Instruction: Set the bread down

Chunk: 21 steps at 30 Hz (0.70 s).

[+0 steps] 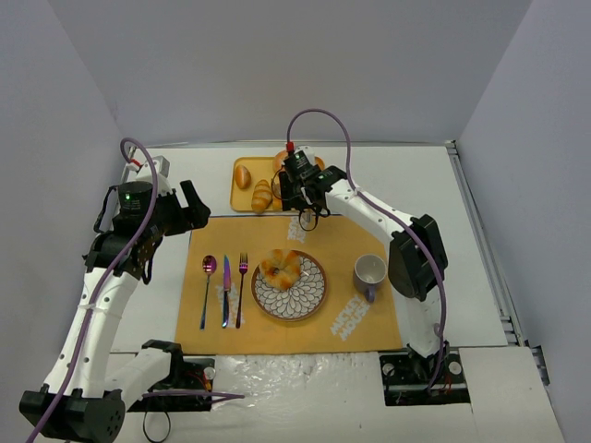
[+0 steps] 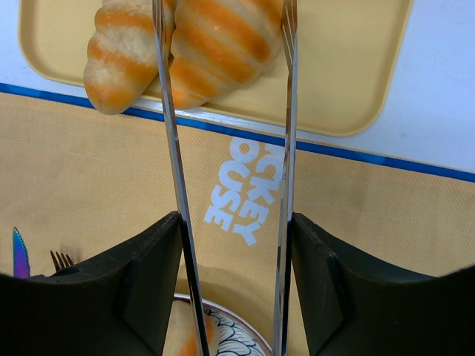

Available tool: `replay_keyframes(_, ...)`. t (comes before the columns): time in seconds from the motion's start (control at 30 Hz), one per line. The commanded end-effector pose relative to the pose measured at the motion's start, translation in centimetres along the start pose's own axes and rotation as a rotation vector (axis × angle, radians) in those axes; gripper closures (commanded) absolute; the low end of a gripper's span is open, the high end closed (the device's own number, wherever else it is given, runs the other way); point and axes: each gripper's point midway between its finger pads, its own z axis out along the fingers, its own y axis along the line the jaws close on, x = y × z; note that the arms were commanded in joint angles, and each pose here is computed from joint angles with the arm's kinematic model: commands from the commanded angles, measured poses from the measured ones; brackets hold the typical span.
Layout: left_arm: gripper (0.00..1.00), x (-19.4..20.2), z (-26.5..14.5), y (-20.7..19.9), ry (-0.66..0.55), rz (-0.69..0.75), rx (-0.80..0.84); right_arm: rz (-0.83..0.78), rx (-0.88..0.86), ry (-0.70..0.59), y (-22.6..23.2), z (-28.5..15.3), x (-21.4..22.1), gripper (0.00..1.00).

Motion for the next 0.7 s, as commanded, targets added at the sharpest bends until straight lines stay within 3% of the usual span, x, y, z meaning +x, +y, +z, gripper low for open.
replay_keyframes(0.0, 0.23, -2.3, -0.3, -0.9, -0.082, 0.01, 0.037, 0.014, -0.012, -0.051, 0.2, 0.0, -1.5, 0.48)
replay_keyframes(0.2, 0.23, -2.4, -0.4, -1.0, -0.084, 0.011, 0.04, 0.011, -0.006, -0.048, 0.0, 0.0, -1.4, 0.54)
replay_keyframes(0.37, 0.23, -2.4, -0.4, -1.0, -0.084, 0.011, 0.04, 0.008, 0.001, -0.055, -0.2, -0.3, -1.5, 0.7)
replay_keyframes(0.67, 0.22, -2.4, -0.4, -1.0, -0.085, 0.011, 0.039, 0.018, 0.005, -0.077, -0.6, -1.1, -2.2, 0.84)
